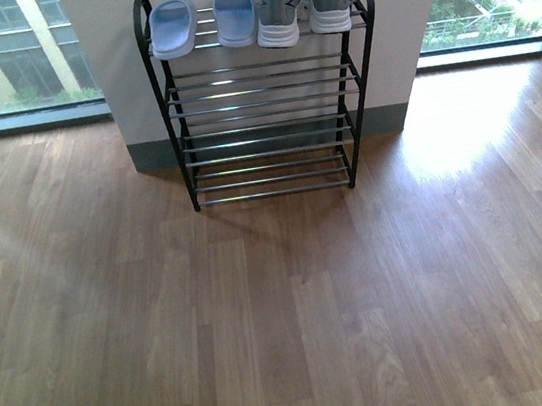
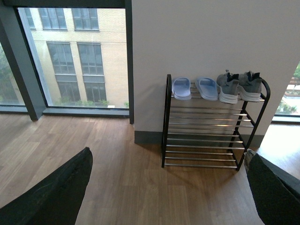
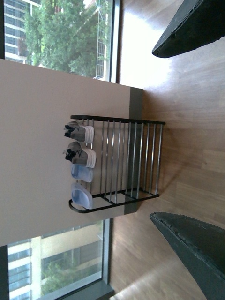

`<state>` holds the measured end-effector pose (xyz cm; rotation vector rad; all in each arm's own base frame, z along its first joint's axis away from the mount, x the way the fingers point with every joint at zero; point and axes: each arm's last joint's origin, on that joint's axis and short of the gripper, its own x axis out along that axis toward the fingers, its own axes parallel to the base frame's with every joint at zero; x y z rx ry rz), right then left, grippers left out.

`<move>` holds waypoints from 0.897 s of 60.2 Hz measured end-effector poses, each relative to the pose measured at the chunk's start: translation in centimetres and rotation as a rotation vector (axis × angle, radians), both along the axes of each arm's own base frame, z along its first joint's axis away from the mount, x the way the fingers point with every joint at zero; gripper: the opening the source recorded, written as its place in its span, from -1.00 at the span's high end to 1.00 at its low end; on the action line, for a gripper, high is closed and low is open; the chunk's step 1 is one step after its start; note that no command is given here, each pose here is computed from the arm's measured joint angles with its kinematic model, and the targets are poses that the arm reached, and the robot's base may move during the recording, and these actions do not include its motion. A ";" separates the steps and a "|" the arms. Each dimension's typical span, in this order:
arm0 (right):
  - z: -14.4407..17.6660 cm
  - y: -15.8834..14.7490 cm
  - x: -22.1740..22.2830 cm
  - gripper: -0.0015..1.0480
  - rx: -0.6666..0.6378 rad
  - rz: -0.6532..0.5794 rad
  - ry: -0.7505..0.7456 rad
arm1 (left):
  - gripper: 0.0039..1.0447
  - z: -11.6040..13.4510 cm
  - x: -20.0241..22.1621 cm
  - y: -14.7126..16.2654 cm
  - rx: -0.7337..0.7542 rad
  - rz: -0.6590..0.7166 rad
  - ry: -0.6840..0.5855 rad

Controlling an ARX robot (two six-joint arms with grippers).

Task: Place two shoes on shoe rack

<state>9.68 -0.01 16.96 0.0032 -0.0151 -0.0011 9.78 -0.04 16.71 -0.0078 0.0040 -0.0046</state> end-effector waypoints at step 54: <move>0.0 0.0 0.0 -0.82 0.000 0.000 0.000 | -0.83 0.0 0.0 0.0 0.000 0.001 0.000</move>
